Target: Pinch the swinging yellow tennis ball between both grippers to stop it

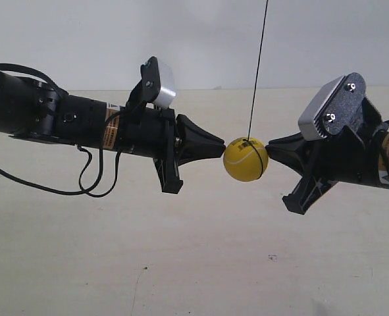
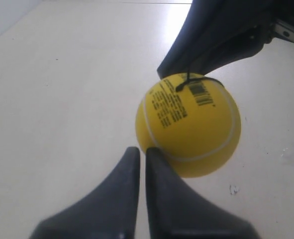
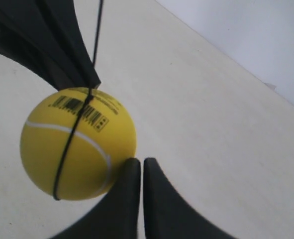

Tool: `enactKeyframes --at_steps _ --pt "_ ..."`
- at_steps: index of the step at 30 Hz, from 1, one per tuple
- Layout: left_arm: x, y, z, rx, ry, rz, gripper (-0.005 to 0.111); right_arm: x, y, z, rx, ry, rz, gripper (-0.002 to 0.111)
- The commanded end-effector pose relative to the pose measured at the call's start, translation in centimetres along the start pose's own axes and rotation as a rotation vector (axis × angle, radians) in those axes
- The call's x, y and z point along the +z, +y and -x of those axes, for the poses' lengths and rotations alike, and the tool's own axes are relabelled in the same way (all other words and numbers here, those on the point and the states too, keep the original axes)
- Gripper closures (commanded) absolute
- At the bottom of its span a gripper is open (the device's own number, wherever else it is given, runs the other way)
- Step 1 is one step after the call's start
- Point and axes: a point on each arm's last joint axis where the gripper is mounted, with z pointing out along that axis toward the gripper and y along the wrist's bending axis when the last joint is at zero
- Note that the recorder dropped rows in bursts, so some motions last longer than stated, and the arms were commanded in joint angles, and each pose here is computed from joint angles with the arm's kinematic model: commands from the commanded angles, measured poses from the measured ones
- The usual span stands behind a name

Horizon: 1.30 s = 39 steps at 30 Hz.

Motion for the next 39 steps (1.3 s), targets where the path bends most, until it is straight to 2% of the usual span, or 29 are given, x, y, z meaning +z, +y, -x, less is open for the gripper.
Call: enactKeyframes --at_steps 1,26,31,34,36,39 --pt "0.1 -0.1 0.3 0.008 -0.012 -0.009 0.102 0.0 -0.3 -0.2 -0.002 0.034 -0.02 0.108" --pt "0.0 0.1 0.1 0.007 -0.004 0.003 0.102 0.0 -0.4 -0.1 -0.005 0.024 -0.039 0.108" --pt "-1.6 1.2 0.5 -0.001 0.028 0.078 0.102 -0.1 -1.4 -0.3 0.017 0.046 -0.148 0.108" --pt "-3.0 1.8 1.1 0.01 0.104 0.15 0.102 -0.5 -2.0 0.0 0.045 0.035 -0.215 0.108" --pt "-3.9 1.8 1.7 0.024 0.174 0.192 0.102 -1.1 -2.1 0.7 0.04 0.017 -0.236 0.108" --pt "-5.3 1.4 2.9 0.015 0.213 0.242 0.102 -2.4 -2.0 1.7 0.044 -0.009 -0.268 0.108"
